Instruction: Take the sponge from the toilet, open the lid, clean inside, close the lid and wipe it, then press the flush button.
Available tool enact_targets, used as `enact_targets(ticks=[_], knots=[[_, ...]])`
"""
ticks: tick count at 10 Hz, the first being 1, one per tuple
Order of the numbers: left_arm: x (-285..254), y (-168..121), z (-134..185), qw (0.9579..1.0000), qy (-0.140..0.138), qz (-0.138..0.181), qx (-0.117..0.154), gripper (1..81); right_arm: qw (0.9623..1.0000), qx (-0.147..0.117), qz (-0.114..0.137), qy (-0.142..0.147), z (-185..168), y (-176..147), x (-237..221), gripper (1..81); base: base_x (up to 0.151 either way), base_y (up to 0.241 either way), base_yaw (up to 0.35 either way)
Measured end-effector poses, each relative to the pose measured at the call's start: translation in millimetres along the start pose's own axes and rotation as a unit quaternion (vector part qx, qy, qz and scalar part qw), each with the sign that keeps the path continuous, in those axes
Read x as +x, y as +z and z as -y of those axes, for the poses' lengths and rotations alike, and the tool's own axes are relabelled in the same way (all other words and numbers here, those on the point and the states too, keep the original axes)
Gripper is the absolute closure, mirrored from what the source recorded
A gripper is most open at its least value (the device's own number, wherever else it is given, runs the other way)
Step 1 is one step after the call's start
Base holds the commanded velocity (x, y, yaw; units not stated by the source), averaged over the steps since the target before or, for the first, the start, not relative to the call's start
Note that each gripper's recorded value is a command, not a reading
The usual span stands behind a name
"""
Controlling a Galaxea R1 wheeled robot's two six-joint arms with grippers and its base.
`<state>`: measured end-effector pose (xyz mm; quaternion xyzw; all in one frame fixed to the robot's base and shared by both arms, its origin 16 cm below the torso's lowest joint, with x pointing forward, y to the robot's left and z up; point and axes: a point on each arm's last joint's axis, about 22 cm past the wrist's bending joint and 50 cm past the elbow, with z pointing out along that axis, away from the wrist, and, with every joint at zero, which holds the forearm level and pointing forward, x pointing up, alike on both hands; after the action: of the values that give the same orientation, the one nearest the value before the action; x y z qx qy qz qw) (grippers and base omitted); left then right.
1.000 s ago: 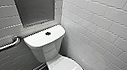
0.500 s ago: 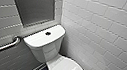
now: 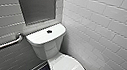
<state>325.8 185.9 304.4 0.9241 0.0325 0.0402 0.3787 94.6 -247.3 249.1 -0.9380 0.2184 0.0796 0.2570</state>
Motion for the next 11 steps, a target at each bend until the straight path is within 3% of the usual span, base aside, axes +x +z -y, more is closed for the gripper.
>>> enact_targets(ticks=[5, 11], knots=[[7, 3, -4, 1.0000, 0.003, -0.005, -0.004, 1.0, 0.9998, 0.005, -0.010, -0.013, 3, 0, 11, 81.1, 0.000, 0.000, 0.000], [74, 10, -26, 0.9991, 0.001, -0.037, -0.021, 1.0, 0.9988, -0.043, -0.006, -0.022, -36, 19, -9, 81.1, 0.000, 0.000, 0.000]])
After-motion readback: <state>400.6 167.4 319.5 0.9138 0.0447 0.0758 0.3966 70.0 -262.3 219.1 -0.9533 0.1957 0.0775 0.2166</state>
